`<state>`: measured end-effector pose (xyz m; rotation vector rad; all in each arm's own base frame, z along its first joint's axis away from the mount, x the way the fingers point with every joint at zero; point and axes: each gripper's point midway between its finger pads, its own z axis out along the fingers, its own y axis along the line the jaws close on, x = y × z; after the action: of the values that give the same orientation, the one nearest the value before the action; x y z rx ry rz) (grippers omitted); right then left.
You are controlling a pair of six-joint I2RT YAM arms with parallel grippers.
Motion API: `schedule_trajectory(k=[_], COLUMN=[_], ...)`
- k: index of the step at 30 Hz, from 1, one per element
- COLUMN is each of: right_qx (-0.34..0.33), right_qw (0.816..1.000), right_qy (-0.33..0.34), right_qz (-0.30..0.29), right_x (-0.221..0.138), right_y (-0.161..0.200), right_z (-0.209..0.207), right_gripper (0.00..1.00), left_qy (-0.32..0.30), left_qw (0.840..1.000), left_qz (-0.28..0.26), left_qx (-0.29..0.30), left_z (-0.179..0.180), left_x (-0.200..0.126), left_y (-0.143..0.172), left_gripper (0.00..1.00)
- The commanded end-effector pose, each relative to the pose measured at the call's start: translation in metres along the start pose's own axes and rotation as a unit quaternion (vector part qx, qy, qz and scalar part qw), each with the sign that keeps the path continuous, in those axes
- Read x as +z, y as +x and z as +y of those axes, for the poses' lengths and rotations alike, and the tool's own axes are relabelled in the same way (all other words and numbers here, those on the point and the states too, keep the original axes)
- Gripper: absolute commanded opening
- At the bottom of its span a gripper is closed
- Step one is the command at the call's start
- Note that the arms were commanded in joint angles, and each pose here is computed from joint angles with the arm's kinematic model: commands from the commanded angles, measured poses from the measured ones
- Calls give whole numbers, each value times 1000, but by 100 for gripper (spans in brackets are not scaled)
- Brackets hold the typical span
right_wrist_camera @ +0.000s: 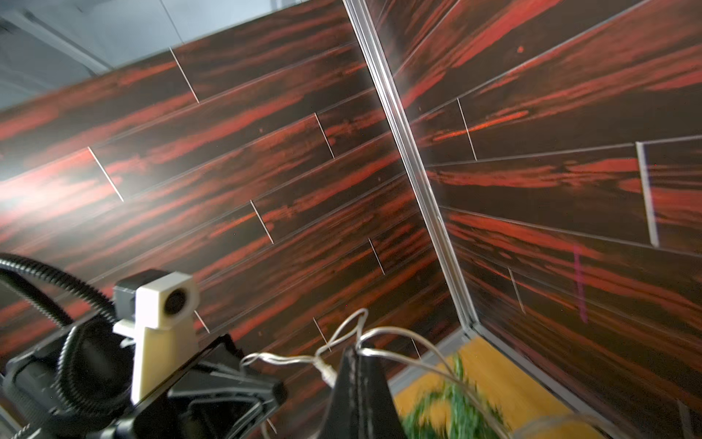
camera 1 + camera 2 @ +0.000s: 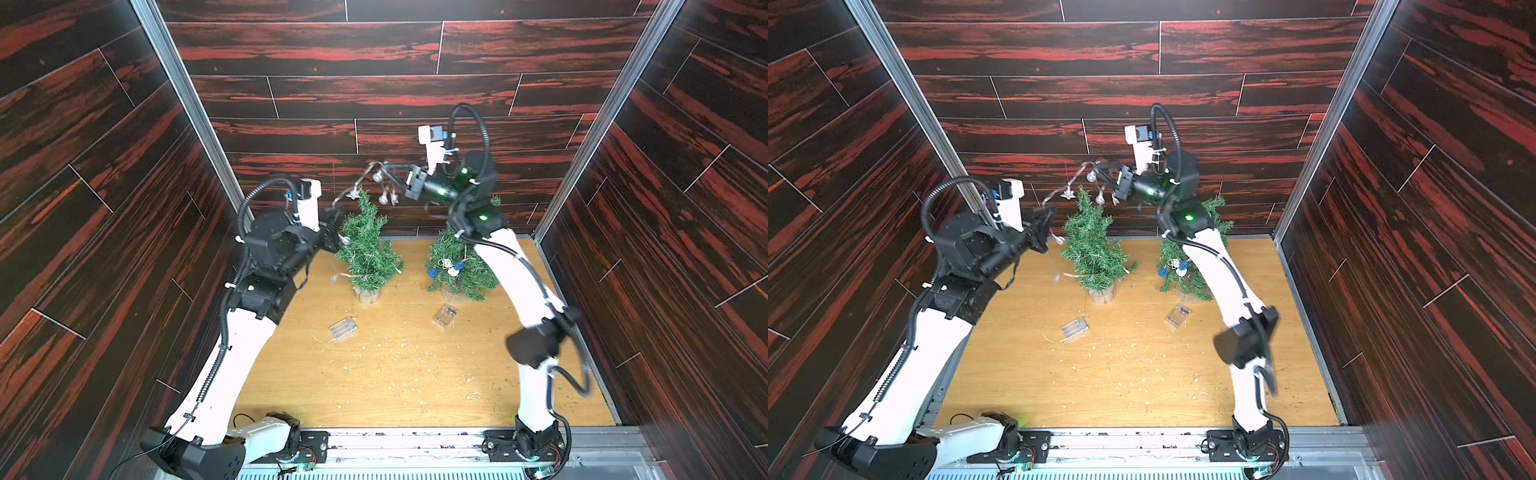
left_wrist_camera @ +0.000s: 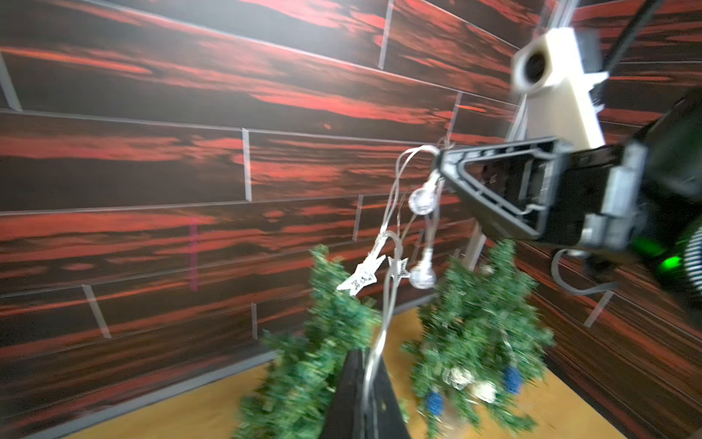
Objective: Remove string lights from the small christmas tree
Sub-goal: Remove the light string from the Christmas tree.
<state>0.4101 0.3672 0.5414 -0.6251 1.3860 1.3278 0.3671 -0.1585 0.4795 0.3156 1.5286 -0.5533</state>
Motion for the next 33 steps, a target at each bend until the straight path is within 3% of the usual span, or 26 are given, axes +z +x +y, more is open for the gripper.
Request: schedule_trajectory(k=[1, 8, 13, 19, 24, 33], right_qx=[-61, -78, -54, 13, 78, 91], right_qw=[998, 980, 973, 981, 987, 993], right_qy=[34, 173, 211, 168, 110, 46], right_qz=[3, 54, 73, 98, 92, 64], right_x=[-30, -96, -138, -158, -148, -108], right_y=[-9, 37, 85, 155, 199, 224], right_z=[24, 7, 3, 9, 6, 9], right_gripper=[0, 0, 0, 1, 5, 17], left_qy=[22, 79, 83, 34, -6, -36], left_qw=[1000, 997, 995, 989, 985, 982], left_qz=[3, 18, 35, 72, 83, 76], left_qx=[-4, -20, -52, -121, -154, -171], left_z=[-21, -75, -89, -77, -64, -56], left_x=[-8, 0, 14, 30, 41, 51], left_y=[5, 21, 33, 59, 72, 68], left_gripper=[0, 0, 0, 0, 0, 0])
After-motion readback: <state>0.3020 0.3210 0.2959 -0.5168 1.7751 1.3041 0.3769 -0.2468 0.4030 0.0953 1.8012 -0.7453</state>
